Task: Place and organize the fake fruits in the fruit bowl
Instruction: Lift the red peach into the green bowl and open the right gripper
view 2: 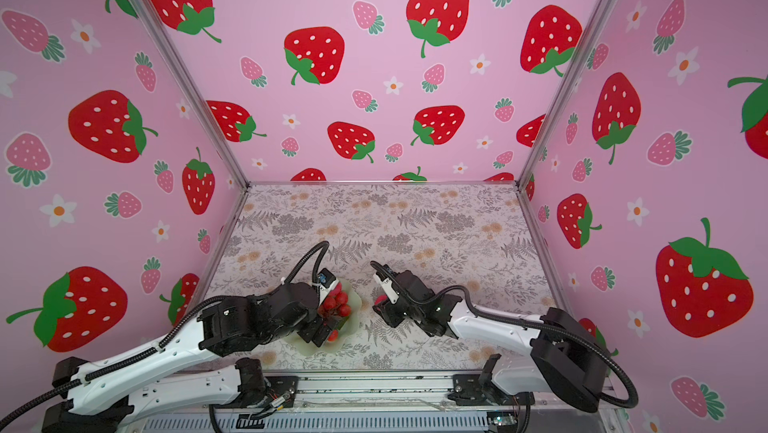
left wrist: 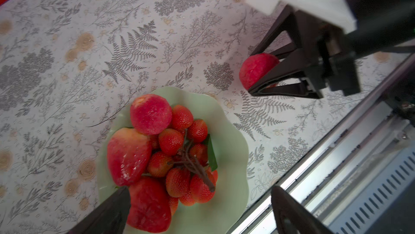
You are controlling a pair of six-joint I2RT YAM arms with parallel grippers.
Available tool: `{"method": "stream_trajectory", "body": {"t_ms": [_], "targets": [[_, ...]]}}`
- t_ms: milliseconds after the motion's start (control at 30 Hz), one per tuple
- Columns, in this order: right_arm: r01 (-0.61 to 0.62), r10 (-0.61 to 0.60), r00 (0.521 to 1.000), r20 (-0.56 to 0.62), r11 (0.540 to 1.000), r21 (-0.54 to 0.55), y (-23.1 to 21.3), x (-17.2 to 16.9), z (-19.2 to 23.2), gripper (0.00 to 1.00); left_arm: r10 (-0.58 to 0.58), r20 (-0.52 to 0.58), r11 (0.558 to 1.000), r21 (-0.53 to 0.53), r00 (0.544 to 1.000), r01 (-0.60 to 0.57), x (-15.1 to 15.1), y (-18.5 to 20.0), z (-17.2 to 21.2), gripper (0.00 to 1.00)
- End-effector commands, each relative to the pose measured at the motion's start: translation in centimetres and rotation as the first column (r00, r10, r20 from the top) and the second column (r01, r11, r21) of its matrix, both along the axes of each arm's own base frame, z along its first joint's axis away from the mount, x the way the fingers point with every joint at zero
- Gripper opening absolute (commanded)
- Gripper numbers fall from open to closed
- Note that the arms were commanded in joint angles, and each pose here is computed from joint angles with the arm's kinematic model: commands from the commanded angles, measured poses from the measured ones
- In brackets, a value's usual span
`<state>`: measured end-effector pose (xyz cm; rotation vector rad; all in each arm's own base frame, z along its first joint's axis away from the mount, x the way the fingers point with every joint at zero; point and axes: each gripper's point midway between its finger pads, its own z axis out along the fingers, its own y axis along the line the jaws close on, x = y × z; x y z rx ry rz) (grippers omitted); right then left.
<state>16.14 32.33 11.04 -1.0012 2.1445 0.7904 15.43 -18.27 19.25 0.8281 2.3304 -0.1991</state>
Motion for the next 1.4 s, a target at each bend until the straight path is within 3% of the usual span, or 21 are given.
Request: {"method": "stream_trajectory", "body": {"t_ms": [0, 167, 500, 933, 1100, 1367], "targets": [[-0.184, 0.17, 0.981, 0.096, 0.968, 0.17, 2.3, -2.0, 4.7, 0.43, 0.085, 0.055, 0.996, 0.009, 0.995, -0.085, 0.7, 1.9, 1.9, 0.99], [-0.345, 0.315, 0.937, 0.152, 0.901, 0.262, 4.5, -3.6, 7.0, 0.43, 0.169, 0.04, 0.985, -0.019, 0.985, -0.169, 0.7, 3.4, 2.5, 0.99], [-0.444, 0.424, 0.896, 0.131, 0.852, 0.279, 8.6, -3.7, 5.8, 0.42, 0.212, 0.011, 0.969, -0.133, 0.977, -0.209, -0.5, 4.8, 3.1, 0.99], [-0.405, 0.402, 0.914, 0.058, 0.893, 0.197, 9.5, -2.8, 1.1, 0.43, 0.183, 0.004, 0.979, -0.087, 0.983, -0.182, -0.3, 4.0, 2.3, 0.99], [-0.398, 0.394, 0.917, 0.058, 0.901, 0.175, 9.8, -2.4, 0.9, 0.56, 0.173, 0.01, 0.981, -0.095, 0.985, -0.172, -0.2, 3.7, 2.2, 0.99], [-0.402, 0.397, 0.916, 0.064, 0.903, 0.148, 10.1, -2.0, 0.6, 0.63, 0.17, 0.002, 0.982, -0.086, 0.985, -0.169, -0.3, 3.7, 1.7, 0.99]]}}
